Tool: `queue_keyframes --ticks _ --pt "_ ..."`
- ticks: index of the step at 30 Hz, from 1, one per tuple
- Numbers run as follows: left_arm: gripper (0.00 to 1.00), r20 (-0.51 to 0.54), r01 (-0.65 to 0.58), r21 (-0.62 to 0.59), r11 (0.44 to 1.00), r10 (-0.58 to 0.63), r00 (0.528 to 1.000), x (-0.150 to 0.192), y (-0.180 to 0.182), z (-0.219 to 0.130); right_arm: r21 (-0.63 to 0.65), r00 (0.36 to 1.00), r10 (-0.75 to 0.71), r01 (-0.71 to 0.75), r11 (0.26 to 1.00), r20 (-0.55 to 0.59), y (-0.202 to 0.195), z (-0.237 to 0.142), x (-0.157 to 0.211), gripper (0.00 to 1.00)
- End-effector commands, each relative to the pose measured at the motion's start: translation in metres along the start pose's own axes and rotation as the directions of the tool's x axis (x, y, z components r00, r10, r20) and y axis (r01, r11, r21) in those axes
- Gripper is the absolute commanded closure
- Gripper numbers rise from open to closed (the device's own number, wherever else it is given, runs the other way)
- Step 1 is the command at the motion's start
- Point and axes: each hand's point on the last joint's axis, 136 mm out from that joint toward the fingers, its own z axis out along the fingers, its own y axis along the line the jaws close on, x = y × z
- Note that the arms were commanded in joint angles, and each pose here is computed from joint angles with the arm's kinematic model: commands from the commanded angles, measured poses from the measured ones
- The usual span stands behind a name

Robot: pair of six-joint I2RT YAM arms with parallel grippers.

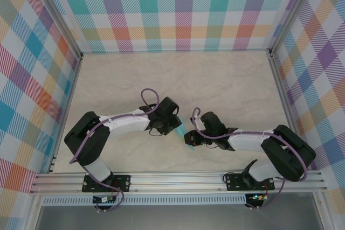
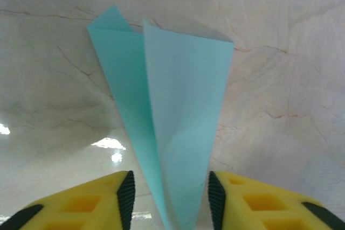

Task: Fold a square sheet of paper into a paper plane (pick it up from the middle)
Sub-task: Fold the wing for the fifth time at the center of the table.

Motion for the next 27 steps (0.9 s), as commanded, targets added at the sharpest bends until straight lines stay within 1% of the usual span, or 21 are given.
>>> queue_keyframes --ticks 1,3,8,10,12,14,15,16,19,21,23,25,27 --pt "0.68 -0.012 0.017 -0.026 1.000 -0.018 1.000 -0.003 0.003 0.000 0.011 0.998 -0.056 0.056 0.998 0.004 0.004 -0.001 -0.005 0.83" --pt "0.74 -0.014 0.019 -0.029 0.999 -0.020 1.000 -0.003 0.003 0.001 0.019 0.997 -0.071 0.071 0.997 -0.003 0.004 -0.001 -0.004 0.83" --pt "0.98 -0.024 0.023 -0.029 0.999 -0.024 0.999 -0.003 0.000 0.002 0.037 0.991 -0.132 0.134 0.990 -0.036 0.006 -0.001 0.003 0.75" --pt "1.00 -0.024 0.026 -0.032 0.999 -0.026 0.999 -0.003 0.000 0.002 0.062 0.984 -0.175 0.178 0.982 -0.045 0.005 -0.001 0.006 0.72" --pt "1.00 -0.026 0.027 -0.034 0.999 -0.028 0.999 -0.003 0.001 0.001 0.088 0.972 -0.229 0.233 0.969 -0.044 0.006 0.000 0.007 0.62" --pt "1.00 -0.024 0.032 -0.034 0.999 -0.033 0.999 -0.005 0.001 -0.001 0.139 0.954 -0.298 0.300 0.944 -0.035 0.003 -0.001 0.007 0.60" --pt "1.00 -0.025 0.034 -0.033 0.999 -0.035 0.999 -0.005 0.001 -0.002 0.168 0.941 -0.336 0.337 0.926 -0.032 0.002 -0.001 0.008 0.59" --pt "1.00 -0.023 0.034 -0.034 0.999 -0.035 0.999 -0.006 0.002 -0.002 0.215 0.917 -0.399 0.393 0.894 -0.018 0.001 -0.002 0.006 0.57" --pt "1.00 -0.019 0.035 -0.029 0.999 -0.036 0.999 -0.008 0.001 -0.005 0.296 0.824 -0.567 0.538 0.789 0.013 0.006 -0.003 0.003 0.53" --pt "1.00 -0.022 0.037 -0.027 0.999 -0.037 0.999 -0.009 0.001 -0.005 0.351 0.762 -0.647 0.601 0.718 0.020 0.010 -0.003 -0.001 0.53" --pt "1.00 -0.027 0.035 -0.026 0.999 -0.036 0.999 -0.009 0.000 -0.004 0.396 0.707 -0.707 0.650 0.648 -0.005 0.009 -0.001 -0.003 0.53" --pt "1.00 -0.030 0.037 -0.026 0.999 -0.038 0.999 -0.009 0.001 -0.004 0.439 0.681 -0.731 0.668 0.601 -0.036 0.002 0.001 -0.004 0.54" --pt "1.00 -0.033 0.035 -0.022 0.999 -0.035 0.999 -0.009 0.000 -0.003 0.444 0.657 -0.752 0.693 0.568 -0.063 -0.001 0.004 0.000 0.56"
